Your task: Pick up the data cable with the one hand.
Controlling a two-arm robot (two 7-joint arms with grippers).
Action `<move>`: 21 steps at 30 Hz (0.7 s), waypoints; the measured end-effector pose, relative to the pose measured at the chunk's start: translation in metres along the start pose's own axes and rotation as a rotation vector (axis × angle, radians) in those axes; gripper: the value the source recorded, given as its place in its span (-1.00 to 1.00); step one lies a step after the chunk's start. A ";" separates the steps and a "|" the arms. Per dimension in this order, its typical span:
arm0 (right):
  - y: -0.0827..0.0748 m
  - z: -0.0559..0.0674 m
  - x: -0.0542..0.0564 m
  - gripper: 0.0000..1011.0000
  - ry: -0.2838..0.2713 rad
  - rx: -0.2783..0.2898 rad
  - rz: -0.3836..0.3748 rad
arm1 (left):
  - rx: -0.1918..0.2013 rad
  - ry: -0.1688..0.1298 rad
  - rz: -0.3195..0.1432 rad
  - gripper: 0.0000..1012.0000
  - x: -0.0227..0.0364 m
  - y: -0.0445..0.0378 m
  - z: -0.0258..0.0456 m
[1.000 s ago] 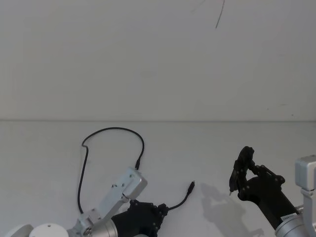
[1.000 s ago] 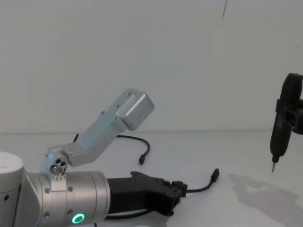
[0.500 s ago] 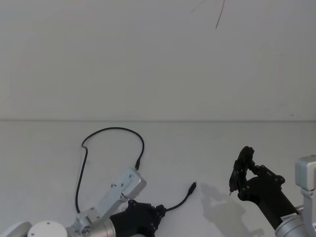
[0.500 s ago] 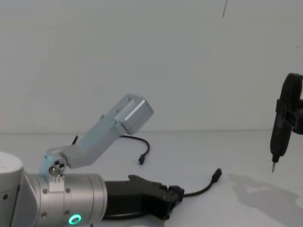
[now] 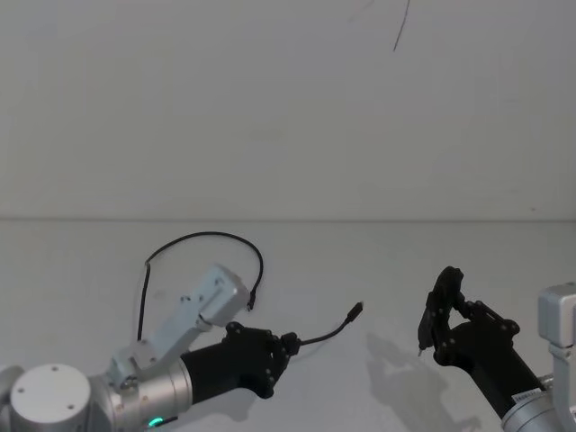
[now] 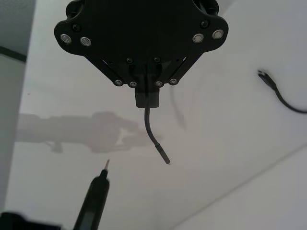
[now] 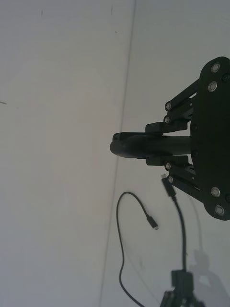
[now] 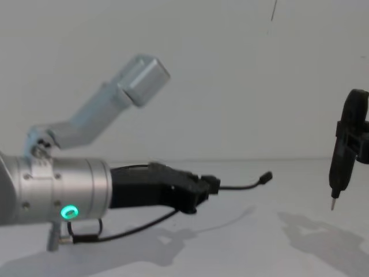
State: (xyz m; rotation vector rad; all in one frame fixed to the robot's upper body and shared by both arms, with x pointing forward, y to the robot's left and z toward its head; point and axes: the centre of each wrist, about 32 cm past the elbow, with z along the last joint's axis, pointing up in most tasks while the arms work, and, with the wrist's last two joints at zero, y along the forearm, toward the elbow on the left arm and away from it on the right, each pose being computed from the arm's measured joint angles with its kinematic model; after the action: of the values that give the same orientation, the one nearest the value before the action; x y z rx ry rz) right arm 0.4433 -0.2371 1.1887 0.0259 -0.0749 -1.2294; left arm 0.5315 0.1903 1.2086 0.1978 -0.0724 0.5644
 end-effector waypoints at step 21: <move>0.000 0.000 0.000 -0.47 0.000 0.000 0.000 | -0.006 -0.085 -0.113 -0.94 0.0102 0.0493 0.0256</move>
State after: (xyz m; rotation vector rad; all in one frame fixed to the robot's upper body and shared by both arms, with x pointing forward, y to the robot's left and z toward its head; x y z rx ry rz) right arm 0.4433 -0.2371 1.1887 0.0259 -0.0749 -1.2295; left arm 0.5132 0.2311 1.2431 0.2183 -0.1445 0.4428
